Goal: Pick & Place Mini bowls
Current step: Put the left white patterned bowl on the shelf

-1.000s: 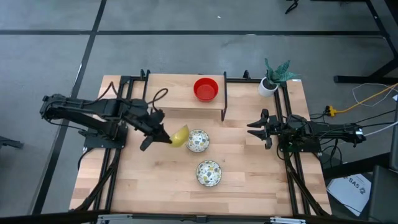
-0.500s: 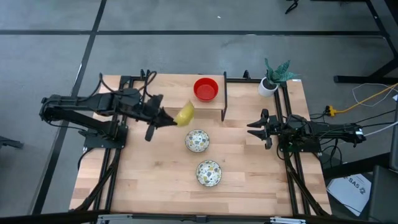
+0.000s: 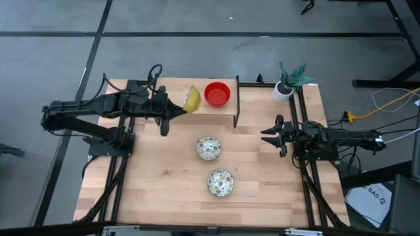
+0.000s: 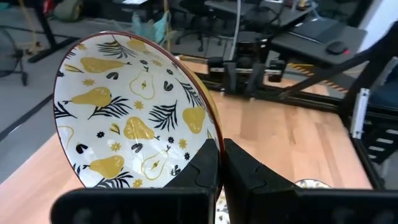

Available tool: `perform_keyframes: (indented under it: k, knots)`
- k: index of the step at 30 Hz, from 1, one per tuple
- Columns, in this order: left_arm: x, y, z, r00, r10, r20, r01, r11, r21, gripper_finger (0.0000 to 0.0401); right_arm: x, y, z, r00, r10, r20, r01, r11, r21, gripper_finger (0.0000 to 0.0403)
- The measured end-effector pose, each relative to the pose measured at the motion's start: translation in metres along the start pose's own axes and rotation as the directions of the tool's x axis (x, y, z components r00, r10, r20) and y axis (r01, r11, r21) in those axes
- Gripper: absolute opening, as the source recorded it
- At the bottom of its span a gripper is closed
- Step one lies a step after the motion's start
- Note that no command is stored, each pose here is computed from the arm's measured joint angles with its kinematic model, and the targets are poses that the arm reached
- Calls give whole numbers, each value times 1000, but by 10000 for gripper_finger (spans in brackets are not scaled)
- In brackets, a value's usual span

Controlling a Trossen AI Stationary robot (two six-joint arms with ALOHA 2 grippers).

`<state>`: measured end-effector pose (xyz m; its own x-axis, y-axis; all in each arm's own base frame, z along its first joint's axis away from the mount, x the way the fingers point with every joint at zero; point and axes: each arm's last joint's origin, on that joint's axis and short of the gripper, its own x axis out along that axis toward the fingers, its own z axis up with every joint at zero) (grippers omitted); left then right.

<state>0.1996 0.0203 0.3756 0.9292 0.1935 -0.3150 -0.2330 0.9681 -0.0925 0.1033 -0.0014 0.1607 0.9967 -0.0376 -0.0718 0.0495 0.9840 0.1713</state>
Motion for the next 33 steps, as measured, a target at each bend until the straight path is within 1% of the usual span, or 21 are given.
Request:
perform_keyframes:
  k: [11,14,22,24,28,33]
  knots:
    - [1,21,-3,994,102,-44,-103,994,-34,3,0,0,0,1000,0,0,0,1000,0,140]
    - [1,26,-3,991,126,-54,-127,992,-20,3,0,0,0,1000,0,0,0,1000,0,140]
    - [3,36,-8,973,177,-145,-182,983,-19,3,0,0,0,1000,0,0,0,1000,0,140]
    - [3,37,-5,962,190,-195,-196,980,-13,3,0,0,0,1000,0,0,0,1000,0,140]
    - [6,38,4,925,228,-304,-226,973,40,3,0,0,0,1000,0,0,0,1000,0,140]
    - [13,39,15,874,265,-406,-255,964,80,3,0,0,0,1000,0,0,0,1000,0,140]
